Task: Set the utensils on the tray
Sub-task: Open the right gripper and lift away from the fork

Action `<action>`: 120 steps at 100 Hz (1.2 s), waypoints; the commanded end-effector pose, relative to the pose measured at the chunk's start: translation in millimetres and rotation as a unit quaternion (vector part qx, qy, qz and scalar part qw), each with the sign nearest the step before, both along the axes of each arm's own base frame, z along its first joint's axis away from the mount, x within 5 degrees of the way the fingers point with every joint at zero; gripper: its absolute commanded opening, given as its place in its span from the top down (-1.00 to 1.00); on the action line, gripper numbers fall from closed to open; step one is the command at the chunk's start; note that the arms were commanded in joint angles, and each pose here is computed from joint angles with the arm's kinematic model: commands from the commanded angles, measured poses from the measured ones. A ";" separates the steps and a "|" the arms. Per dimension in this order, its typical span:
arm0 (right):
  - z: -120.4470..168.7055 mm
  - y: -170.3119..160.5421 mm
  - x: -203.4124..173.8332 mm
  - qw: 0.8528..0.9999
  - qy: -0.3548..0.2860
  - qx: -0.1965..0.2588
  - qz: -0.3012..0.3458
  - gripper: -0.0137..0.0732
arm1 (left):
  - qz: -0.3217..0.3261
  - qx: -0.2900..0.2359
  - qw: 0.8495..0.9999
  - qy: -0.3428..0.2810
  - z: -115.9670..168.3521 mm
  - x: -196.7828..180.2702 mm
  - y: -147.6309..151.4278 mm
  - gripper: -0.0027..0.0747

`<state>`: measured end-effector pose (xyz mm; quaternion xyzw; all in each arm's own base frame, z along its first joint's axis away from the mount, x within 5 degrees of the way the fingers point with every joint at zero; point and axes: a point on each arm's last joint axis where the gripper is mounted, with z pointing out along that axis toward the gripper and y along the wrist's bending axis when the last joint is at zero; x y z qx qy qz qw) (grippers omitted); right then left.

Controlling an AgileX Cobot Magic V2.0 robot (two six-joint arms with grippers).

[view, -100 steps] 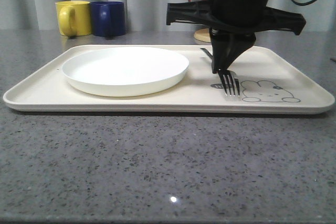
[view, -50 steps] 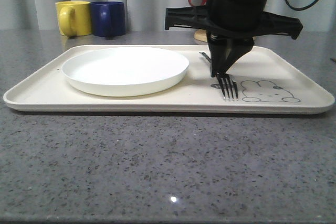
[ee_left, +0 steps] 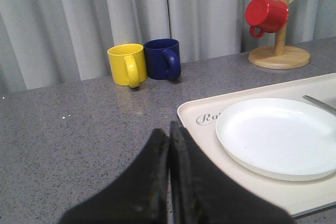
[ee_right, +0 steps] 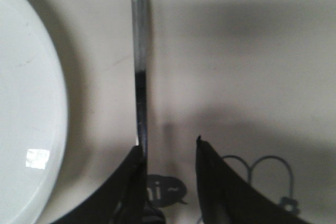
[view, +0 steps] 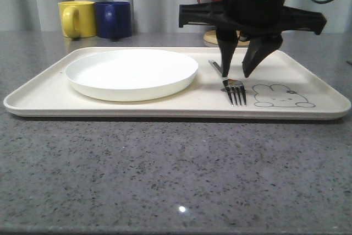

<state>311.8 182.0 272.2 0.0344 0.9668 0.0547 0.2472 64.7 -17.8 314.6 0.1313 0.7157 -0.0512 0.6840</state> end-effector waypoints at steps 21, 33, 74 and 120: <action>76.2 -67.3 -9.6 0.995 -0.094 -0.017 -0.010 0.08 | 0.002 -0.019 0.999 -0.045 15.2 -0.2 0.5 0.98; 84.8 -97.6 -10.5 0.995 -0.092 -0.037 -0.019 0.08 | 0.002 -0.019 0.999 -0.045 15.2 -0.2 0.5 0.98; 78.4 -188.4 0.9 0.995 -0.060 -0.050 -0.054 0.08 | 0.002 -0.019 0.999 -0.045 15.2 -0.2 0.5 0.98; 34.9 -204.8 28.8 0.998 0.001 -0.049 -0.036 0.08 | 0.002 -0.019 0.999 -0.045 15.2 -0.2 0.5 0.98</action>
